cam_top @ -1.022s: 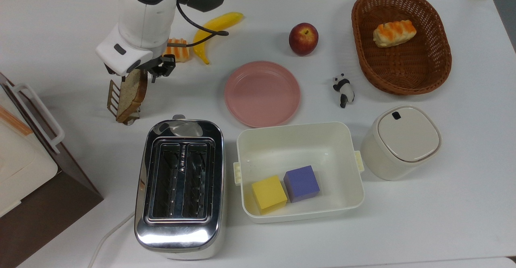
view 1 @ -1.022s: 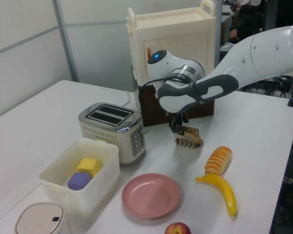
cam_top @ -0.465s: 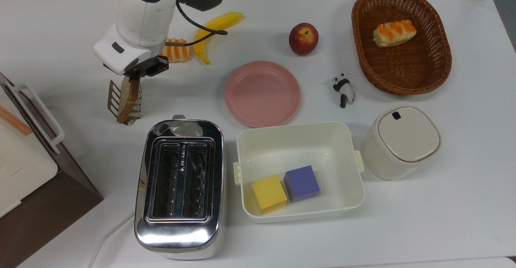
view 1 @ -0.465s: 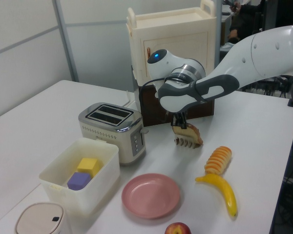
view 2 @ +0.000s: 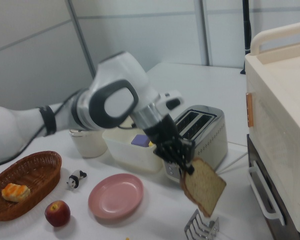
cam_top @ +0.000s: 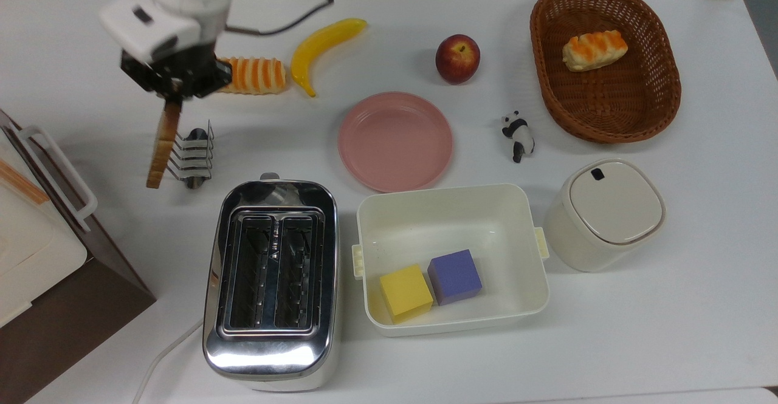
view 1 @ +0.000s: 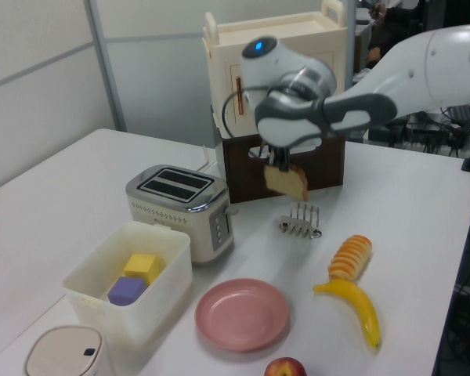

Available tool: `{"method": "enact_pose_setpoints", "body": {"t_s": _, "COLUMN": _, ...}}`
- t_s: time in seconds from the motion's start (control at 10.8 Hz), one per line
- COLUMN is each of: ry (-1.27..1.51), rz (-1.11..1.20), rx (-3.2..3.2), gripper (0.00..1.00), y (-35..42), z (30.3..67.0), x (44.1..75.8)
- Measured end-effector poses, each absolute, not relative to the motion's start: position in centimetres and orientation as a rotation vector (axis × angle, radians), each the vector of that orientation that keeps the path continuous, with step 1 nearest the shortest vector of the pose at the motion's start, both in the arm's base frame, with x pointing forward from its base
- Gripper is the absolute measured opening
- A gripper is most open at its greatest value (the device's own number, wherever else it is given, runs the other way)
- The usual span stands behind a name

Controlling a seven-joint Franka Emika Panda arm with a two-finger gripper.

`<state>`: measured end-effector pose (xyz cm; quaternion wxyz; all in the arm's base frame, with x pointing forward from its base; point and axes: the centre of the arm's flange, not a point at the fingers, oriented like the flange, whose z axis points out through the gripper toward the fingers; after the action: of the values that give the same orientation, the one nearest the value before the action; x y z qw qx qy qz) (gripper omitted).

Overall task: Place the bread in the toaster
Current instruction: 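Lift the bread slice out of the rack toward the toaster, then lower the bread slice edge-first into a toaster slot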

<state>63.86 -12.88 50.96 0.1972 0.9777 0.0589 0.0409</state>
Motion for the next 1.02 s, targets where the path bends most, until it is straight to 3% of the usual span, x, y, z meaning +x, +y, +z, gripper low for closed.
{"method": "enact_pose_setpoints", "body": {"t_s": 0.37, "ry": 0.016, "rz": 0.429, "rx": 2.899, "gripper": 0.09, "y": -11.7, "z": 60.5, "x": 63.6}}
{"method": "enact_pose_setpoints", "body": {"t_s": 0.56, "ry": -0.140, "rz": 0.686, "rx": 2.918, "gripper": 0.09, "y": -11.0, "z": 63.1, "x": 64.6}}
{"method": "enact_pose_setpoints", "body": {"t_s": 0.74, "ry": -0.276, "rz": 0.868, "rx": 2.897, "gripper": 0.09, "y": -9.7, "z": 62.7, "x": 66.5}}
{"method": "enact_pose_setpoints", "body": {"t_s": 1.02, "ry": -0.318, "rz": 1.033, "rx": 2.890, "gripper": 0.09, "y": -4.1, "z": 58.4, "x": 70.5}}
